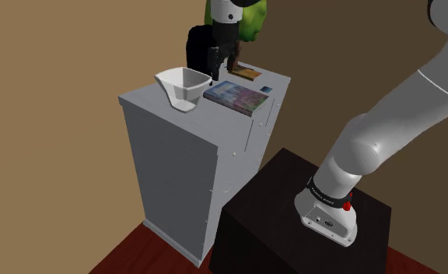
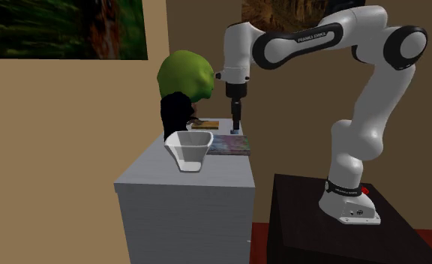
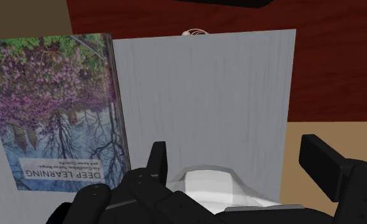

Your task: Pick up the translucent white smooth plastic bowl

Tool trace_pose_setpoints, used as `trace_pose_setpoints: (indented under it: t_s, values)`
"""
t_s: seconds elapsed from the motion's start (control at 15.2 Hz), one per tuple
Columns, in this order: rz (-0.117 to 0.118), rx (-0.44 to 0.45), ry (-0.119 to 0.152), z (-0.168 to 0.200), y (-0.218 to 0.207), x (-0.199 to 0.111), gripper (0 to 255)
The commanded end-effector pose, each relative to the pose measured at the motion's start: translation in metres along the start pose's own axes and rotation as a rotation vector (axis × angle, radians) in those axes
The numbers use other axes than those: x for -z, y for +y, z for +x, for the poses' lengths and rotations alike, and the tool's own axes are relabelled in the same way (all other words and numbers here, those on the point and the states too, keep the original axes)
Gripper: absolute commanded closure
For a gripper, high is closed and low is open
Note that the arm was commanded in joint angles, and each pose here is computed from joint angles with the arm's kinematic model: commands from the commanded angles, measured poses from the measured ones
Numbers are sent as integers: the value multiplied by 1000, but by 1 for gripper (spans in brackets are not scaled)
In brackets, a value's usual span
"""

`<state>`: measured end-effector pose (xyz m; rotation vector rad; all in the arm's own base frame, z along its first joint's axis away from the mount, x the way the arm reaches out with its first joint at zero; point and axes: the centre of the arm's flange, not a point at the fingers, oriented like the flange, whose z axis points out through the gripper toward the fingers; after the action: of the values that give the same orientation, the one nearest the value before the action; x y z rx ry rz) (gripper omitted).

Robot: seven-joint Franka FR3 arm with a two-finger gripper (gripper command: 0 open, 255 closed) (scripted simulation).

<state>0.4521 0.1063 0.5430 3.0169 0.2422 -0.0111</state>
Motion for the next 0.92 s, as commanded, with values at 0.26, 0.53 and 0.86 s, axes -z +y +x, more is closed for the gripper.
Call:
trace_pose_setpoints:
  t_s: [0.26,0.53,0.86]
  values:
    - [-17,9,3,73,-34,-10,0]
    - [-29,14,5,121,-55,-17,0]
    - [-36,18,6,149,-68,-31,0]
